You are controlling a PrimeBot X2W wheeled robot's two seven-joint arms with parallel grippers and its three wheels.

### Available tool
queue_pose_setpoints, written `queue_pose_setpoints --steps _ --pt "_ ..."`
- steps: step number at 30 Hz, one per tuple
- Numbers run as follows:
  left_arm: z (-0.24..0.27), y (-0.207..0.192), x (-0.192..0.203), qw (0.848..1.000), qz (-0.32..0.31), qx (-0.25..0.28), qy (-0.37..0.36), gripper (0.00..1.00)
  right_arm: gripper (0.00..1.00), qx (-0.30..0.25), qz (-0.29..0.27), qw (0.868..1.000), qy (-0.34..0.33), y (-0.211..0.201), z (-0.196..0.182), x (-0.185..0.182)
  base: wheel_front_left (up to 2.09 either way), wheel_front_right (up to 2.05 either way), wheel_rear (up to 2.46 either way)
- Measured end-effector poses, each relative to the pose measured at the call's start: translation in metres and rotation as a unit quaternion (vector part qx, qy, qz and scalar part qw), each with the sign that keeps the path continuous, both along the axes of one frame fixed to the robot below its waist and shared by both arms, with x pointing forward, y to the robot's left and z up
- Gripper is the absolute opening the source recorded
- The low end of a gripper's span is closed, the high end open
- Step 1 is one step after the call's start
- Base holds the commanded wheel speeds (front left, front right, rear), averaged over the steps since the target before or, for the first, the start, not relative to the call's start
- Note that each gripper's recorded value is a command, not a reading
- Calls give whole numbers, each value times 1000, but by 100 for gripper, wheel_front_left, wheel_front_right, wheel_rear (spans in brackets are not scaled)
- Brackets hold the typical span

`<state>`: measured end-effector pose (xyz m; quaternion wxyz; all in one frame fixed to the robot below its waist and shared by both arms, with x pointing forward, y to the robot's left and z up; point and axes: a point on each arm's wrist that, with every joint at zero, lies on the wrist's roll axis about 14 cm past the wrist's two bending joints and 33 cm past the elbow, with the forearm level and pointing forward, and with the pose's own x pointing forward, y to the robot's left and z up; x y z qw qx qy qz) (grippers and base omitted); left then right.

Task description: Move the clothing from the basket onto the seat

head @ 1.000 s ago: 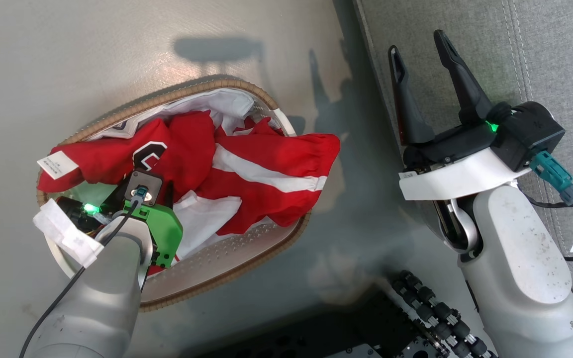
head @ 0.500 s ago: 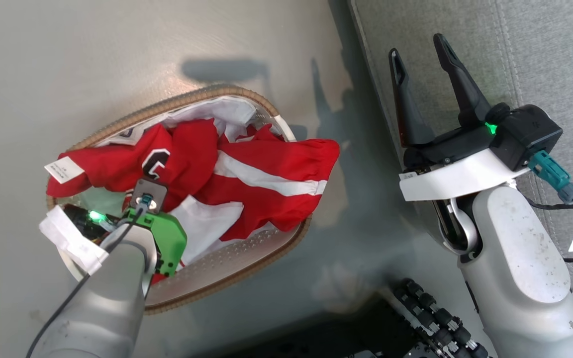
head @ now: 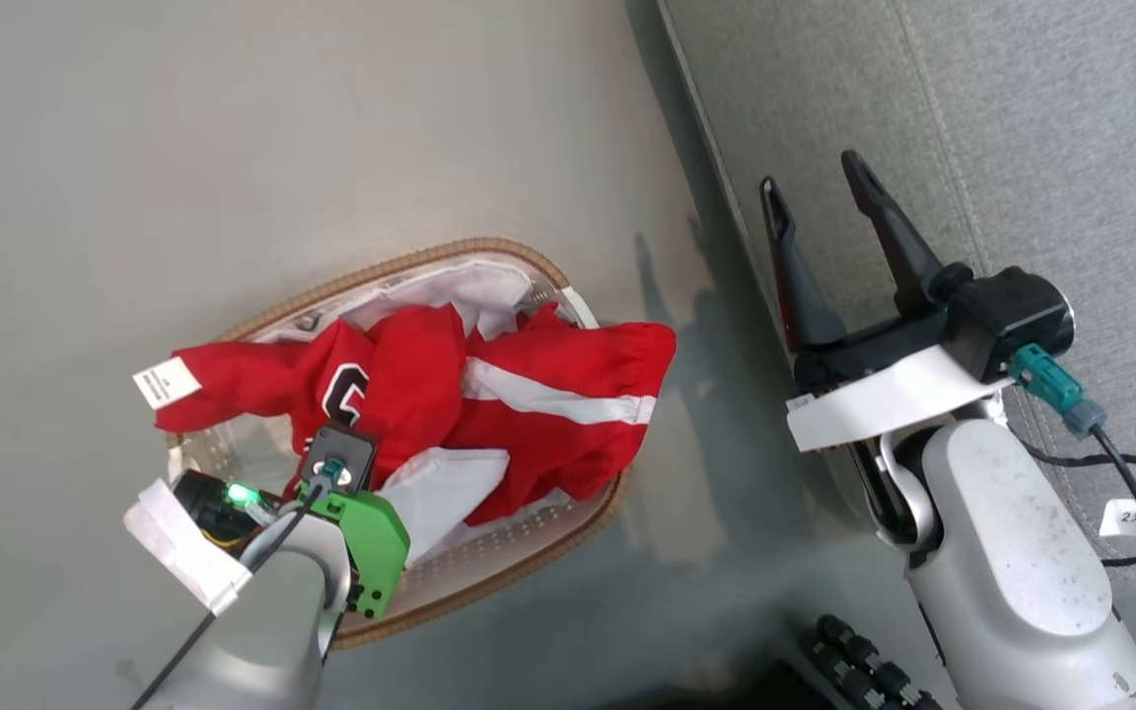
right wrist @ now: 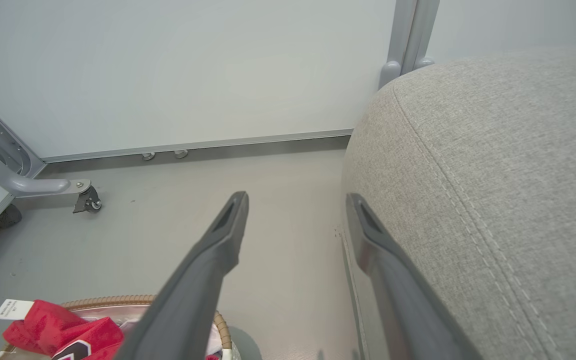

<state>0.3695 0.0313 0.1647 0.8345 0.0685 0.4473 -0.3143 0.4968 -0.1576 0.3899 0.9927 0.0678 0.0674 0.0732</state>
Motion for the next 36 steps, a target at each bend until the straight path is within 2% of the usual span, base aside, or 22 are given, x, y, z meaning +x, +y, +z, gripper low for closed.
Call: queue_pose_setpoints --steps 15,29,36 --pt "76 3 5 992 80 -61 -75 0 100 5 16 1000 -23 15 36 -25 0 0 0" --pt "166 -1 22 967 106 -131 -192 0 100 12 32 998 -46 28 64 -48 0 0 0" --pt "211 0 31 947 120 -162 -249 0 100 15 43 997 -54 37 74 -60 0 0 0"
